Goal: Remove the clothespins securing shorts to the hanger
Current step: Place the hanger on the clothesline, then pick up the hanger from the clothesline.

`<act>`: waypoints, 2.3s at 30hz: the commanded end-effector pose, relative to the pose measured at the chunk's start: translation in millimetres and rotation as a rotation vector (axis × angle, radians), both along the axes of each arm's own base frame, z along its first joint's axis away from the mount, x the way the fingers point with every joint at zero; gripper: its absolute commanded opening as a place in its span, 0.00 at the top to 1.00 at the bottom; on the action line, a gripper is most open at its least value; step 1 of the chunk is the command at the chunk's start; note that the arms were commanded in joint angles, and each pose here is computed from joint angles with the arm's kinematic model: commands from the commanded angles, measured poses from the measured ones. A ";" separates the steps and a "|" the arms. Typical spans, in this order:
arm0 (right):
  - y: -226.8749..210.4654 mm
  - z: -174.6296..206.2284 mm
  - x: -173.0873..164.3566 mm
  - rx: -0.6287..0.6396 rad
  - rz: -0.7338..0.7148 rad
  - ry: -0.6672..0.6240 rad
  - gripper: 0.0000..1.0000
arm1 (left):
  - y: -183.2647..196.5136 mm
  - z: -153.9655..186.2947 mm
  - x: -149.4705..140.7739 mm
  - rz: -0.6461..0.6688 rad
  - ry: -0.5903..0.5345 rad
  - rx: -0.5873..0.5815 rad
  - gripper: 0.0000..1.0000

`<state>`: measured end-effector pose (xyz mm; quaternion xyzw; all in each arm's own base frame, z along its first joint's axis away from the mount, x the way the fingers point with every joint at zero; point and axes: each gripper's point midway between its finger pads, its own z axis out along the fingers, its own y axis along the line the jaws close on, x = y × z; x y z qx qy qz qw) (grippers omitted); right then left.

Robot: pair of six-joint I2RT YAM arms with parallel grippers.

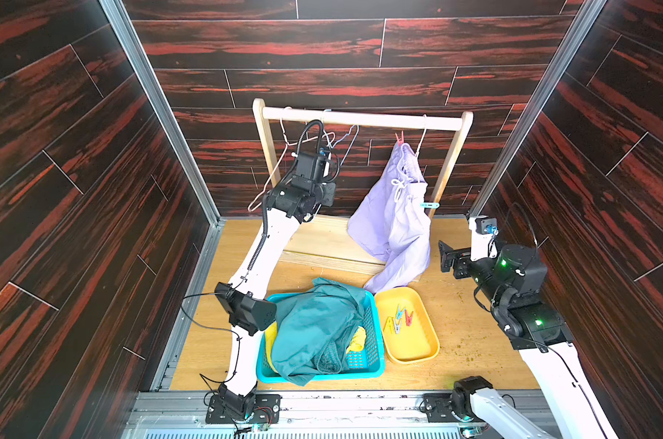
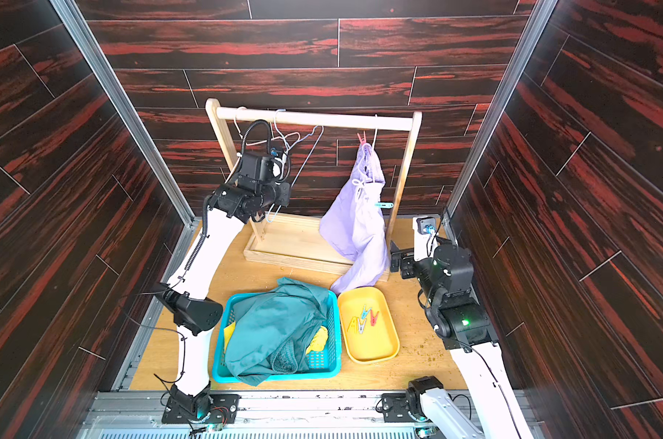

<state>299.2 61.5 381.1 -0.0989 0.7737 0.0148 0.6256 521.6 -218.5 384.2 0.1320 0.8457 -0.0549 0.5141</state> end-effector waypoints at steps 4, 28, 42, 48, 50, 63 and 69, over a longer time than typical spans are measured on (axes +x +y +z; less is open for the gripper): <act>3.1 14.3 0.4 0.038 0.014 -0.026 0.02 | 9.4 3.7 -21.7 -0.003 0.045 0.001 0.99; 18.6 1.6 15.4 0.315 0.155 0.106 0.02 | 47.0 103.9 -131.0 -0.068 -0.593 -0.325 0.00; 6.8 -12.4 28.8 0.519 0.237 0.192 0.02 | -46.4 105.9 -177.0 -0.334 -0.599 -0.287 0.01; -12.1 -21.9 28.9 0.625 0.237 0.199 0.01 | -80.7 90.9 -169.5 -0.359 -0.537 -0.252 0.02; -14.1 -23.6 28.9 0.680 0.262 0.202 0.02 | -89.1 86.5 -164.7 -0.358 -0.520 -0.261 0.02; -8.9 -28.6 34.2 0.773 0.328 0.207 0.02 | -165.8 64.5 -148.5 -0.414 -0.406 -0.293 0.03; -18.8 -44.9 38.3 0.761 0.245 0.218 0.02 | -198.6 49.3 -145.7 -0.434 -0.350 -0.282 0.04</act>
